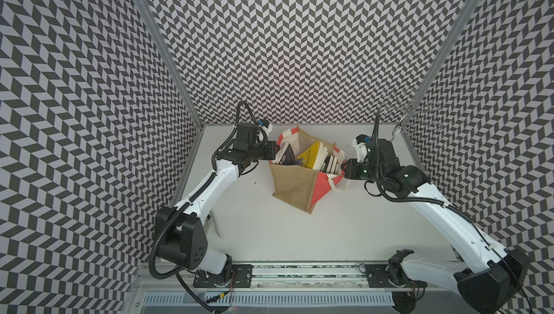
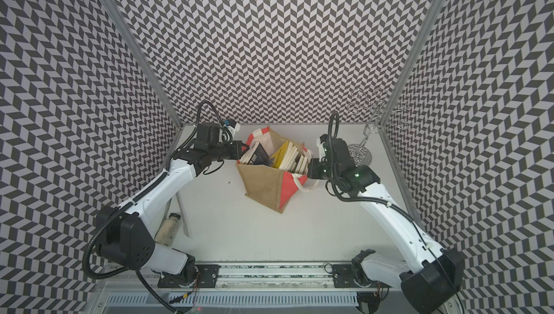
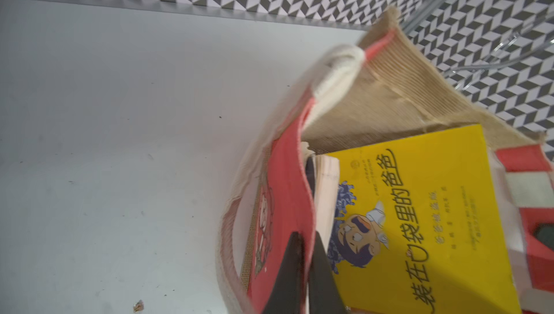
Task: Put the books into the canvas bag
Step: Adjust the canvas bag at the center of the board.
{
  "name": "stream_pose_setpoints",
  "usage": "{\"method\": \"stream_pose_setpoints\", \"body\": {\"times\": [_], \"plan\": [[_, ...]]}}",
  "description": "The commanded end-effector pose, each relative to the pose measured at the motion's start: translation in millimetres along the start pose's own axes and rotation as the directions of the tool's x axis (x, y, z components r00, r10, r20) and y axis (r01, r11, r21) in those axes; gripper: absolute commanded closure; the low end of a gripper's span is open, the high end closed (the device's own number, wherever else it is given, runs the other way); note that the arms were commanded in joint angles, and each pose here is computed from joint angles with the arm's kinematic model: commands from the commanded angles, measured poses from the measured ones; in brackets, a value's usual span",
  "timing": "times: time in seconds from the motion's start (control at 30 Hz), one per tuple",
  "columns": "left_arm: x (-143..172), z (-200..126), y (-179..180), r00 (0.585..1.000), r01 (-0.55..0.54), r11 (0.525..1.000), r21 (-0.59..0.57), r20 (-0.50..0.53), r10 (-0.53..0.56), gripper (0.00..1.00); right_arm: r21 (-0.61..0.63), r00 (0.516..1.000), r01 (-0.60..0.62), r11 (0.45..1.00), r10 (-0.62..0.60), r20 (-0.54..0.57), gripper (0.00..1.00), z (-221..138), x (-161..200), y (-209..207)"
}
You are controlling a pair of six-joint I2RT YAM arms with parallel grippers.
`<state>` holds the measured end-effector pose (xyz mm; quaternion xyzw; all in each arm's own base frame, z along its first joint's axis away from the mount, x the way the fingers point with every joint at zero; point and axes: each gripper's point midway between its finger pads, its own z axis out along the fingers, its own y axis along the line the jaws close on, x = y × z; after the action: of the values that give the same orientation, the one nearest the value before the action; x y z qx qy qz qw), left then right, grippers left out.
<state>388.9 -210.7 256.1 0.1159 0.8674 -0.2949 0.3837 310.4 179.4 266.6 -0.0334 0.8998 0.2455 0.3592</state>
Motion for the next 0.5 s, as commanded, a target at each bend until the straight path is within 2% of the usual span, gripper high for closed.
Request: {"method": "stream_pose_setpoints", "body": {"times": [0.0,0.07,0.13,0.23,0.3,0.37,0.43,0.47], "plan": [[-75,-91,-104,0.936,-0.226,0.96,0.167,0.312,0.166,1.0,-0.178,0.875,0.227,0.957,-0.121,0.469,1.0,-101,-118,79],[-84,-118,-119,0.905,-0.251,0.952,0.175,0.391,0.167,1.0,-0.173,0.837,0.253,0.952,-0.126,0.532,1.0,-125,-129,86],[-79,-112,-104,0.91,-0.221,0.966,0.132,0.384,0.155,1.0,-0.142,0.847,0.226,0.964,-0.122,0.518,1.0,-117,-126,76],[-48,-62,-55,0.969,-0.108,0.99,0.089,0.231,0.085,1.0,-0.074,0.937,0.143,0.987,-0.111,0.331,1.0,-46,-91,37],[-34,-42,-45,0.988,-0.066,0.992,0.107,0.145,0.05,1.0,-0.078,0.979,0.113,0.991,-0.097,0.181,1.0,-3,-57,21],[-42,-49,-64,0.975,-0.119,0.984,0.129,0.201,0.092,1.0,-0.121,0.988,0.106,0.987,-0.09,0.129,1.0,12,-39,21],[-53,-61,-77,0.955,-0.155,0.979,0.135,0.272,0.114,1.0,-0.138,0.986,0.095,0.986,-0.074,0.151,1.0,13,-35,20],[-54,-62,-81,0.955,-0.16,0.976,0.15,0.275,0.115,1.0,-0.14,0.983,0.095,0.986,-0.071,0.169,1.0,12,-35,19]]}}
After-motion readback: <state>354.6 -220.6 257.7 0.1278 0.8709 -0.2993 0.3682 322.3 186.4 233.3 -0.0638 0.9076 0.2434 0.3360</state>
